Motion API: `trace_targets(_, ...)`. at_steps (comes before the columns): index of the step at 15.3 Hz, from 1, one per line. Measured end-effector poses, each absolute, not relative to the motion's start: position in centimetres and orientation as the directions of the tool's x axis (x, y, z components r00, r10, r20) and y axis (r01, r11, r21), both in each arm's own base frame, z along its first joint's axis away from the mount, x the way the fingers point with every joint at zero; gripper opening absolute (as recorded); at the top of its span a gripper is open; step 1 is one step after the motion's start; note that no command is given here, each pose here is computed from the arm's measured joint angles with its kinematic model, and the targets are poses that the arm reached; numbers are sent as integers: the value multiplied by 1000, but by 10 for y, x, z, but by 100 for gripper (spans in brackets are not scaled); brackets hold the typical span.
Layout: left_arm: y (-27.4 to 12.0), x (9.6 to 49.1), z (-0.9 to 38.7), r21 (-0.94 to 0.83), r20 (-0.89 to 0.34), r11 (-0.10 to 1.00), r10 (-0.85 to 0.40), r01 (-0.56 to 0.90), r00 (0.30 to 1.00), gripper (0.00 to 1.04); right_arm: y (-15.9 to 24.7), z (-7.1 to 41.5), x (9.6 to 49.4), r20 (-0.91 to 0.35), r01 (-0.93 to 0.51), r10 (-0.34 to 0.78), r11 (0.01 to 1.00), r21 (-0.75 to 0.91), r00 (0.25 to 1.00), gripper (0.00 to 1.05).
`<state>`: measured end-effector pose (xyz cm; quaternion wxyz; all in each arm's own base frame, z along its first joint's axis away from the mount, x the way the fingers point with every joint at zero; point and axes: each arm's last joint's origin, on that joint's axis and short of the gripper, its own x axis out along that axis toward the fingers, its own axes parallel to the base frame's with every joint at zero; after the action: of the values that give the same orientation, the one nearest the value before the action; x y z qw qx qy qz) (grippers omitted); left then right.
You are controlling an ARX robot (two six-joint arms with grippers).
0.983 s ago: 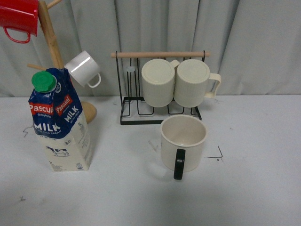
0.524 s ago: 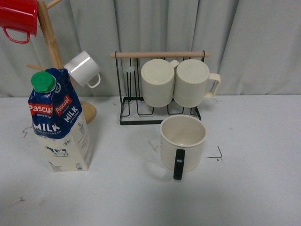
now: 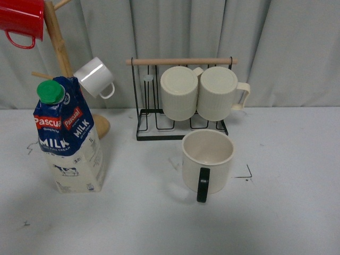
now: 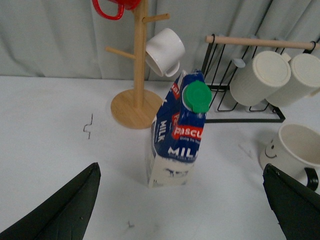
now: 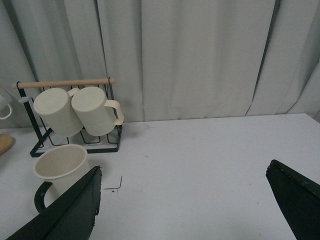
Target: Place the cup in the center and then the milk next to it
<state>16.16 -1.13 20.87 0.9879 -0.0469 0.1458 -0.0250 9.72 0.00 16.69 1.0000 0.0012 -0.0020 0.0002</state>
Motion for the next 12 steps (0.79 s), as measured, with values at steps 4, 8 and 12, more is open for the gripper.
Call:
trace_targets(4, -25, 237, 221, -108, -211, 984, -160, 140, 964, 98, 0, 167, 97, 4, 0, 0, 1000, 2, 1000, 98)
trace_targets(8, -49, 290, 195, -22, -297, 977, -209, 212, 932, 98, 0, 167, 97, 4, 0, 0, 1000, 2, 1000, 98)
trace_targets(12, -47, 307, 182, 42, -330, 987, -134, 156, 935, 98, 0, 167, 97, 4, 0, 0, 1000, 2, 1000, 98)
